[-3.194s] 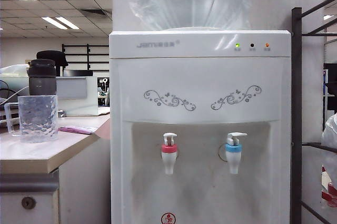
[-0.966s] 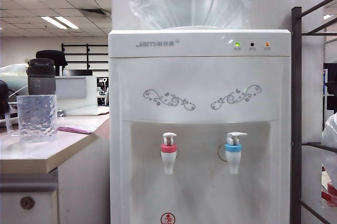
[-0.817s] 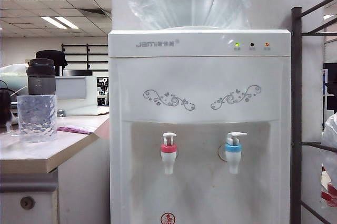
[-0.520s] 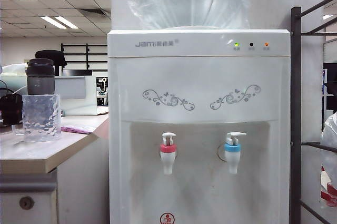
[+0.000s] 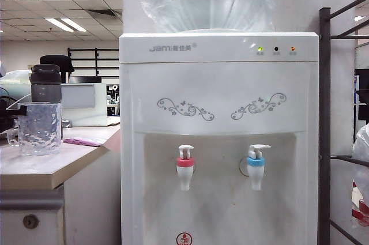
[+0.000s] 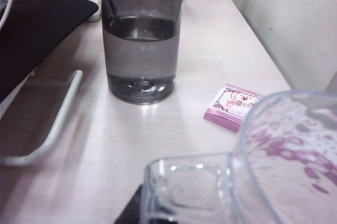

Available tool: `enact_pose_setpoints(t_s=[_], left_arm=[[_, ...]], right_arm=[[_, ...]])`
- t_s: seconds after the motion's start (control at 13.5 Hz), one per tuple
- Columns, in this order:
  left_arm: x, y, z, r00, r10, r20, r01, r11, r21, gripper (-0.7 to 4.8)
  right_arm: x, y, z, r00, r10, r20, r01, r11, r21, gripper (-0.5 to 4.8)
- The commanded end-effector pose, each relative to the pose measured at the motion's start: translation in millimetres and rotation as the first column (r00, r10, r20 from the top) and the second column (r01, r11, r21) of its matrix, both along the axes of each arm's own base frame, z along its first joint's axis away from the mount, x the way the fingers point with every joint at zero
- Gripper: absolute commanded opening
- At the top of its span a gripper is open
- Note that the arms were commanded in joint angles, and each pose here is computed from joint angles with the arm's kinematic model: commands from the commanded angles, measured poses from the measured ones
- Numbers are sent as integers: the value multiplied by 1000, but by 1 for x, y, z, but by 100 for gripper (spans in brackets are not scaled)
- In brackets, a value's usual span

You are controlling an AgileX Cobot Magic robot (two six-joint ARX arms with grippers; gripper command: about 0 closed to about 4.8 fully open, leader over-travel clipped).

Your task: Pick up the plastic mug from the left desk, go to the hot water outlet of the water dispenser, press the vertical switch to get some water, then put the mug back on the desk.

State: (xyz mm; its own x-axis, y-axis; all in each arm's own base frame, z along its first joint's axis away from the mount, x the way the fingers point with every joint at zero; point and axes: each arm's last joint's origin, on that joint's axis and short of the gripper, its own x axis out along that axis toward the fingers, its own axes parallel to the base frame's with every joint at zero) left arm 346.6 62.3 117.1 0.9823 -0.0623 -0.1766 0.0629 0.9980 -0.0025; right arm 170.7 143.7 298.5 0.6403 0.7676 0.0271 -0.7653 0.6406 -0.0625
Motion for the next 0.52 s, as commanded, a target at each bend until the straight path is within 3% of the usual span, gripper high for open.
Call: enact_pose_setpoints(t_s=[0.07,0.52], left_arm=[[0,1,0,1000,23,-6,-23,1000,10,-5],[0,1,0,1000,28,-6,-28,1000,11,-5]], right_arm=[[-1,0,3,1000,-1,11,0,1000,15,479],[0,0,3,1000,-24,-12,24,999,30,479]])
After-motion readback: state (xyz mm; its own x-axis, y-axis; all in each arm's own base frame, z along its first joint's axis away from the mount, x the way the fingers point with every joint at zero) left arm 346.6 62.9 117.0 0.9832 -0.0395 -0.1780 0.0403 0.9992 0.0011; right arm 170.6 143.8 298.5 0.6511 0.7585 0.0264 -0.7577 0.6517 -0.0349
